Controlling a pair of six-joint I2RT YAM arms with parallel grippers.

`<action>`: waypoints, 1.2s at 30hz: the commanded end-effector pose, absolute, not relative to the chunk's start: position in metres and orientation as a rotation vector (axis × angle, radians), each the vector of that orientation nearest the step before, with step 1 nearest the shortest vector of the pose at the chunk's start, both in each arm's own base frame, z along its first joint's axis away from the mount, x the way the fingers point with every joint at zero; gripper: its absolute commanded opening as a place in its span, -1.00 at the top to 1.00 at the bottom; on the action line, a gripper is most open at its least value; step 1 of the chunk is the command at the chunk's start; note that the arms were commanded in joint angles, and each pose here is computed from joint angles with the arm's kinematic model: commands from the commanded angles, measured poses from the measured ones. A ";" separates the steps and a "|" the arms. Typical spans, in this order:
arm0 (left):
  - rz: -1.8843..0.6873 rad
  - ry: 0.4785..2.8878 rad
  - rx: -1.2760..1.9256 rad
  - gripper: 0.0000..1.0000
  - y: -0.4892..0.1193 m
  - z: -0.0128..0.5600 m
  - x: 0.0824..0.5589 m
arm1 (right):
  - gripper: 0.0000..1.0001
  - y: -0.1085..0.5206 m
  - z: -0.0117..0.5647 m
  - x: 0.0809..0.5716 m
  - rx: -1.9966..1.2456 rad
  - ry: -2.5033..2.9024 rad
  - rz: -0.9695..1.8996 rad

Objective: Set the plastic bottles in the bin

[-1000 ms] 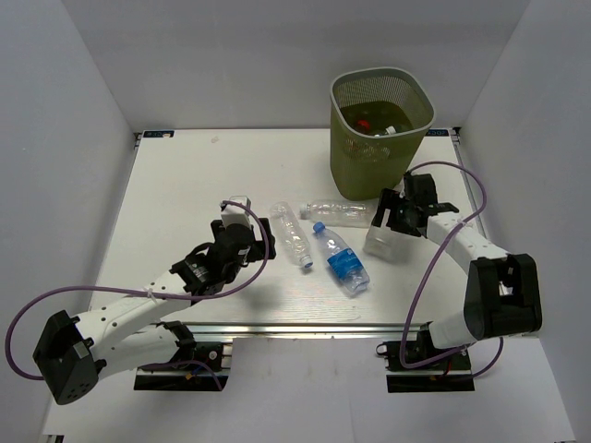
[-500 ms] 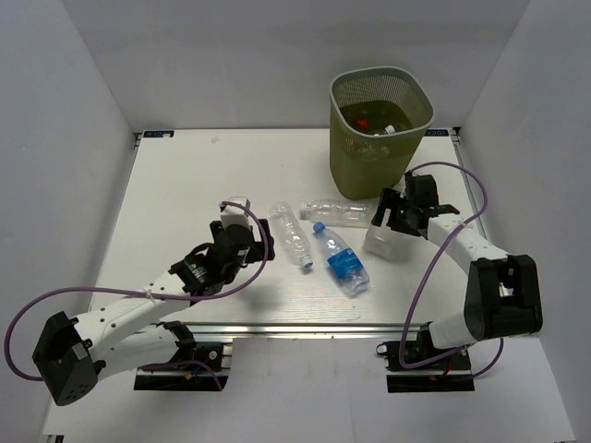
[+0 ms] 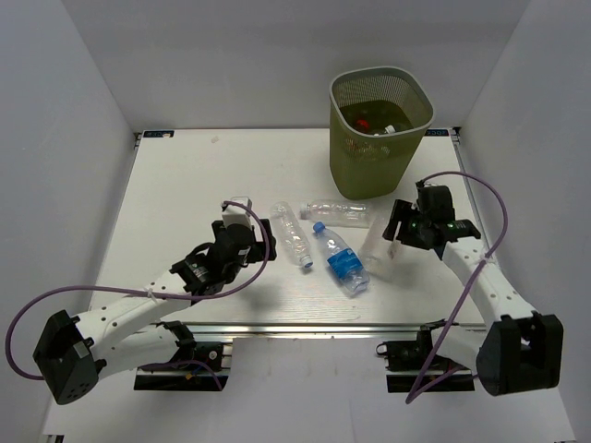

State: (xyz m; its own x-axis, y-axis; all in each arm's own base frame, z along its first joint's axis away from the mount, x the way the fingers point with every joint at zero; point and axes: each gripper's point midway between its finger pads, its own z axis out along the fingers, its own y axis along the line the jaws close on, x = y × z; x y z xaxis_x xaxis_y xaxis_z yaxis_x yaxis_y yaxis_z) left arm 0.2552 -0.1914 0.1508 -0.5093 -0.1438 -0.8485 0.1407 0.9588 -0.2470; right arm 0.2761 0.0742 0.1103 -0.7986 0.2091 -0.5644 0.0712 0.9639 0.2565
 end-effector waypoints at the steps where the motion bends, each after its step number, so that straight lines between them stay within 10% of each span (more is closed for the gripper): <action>1: -0.392 2.047 0.017 -0.98 -0.199 0.161 0.257 | -0.24 0.076 0.135 0.277 0.240 2.431 0.326; 7: -0.408 2.041 0.019 -0.98 -0.202 0.161 0.257 | -0.24 0.075 0.123 0.268 0.251 2.464 0.347; 14: -0.408 2.041 0.019 -0.98 -0.199 0.160 0.254 | -0.81 0.081 0.119 0.275 0.309 2.460 0.435; 36: -0.398 2.049 -0.016 -0.98 -0.187 0.166 0.246 | -0.72 0.096 0.046 0.279 0.587 2.575 0.698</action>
State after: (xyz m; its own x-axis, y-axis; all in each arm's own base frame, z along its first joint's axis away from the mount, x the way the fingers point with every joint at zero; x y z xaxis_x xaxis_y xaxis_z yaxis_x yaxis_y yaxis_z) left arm 0.2477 -0.1893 0.1621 -0.5013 -0.1637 -0.8497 0.1638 0.9462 -0.2789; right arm 0.2784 0.0897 0.0488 -0.8354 0.4531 -0.3110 0.2607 0.8249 0.5016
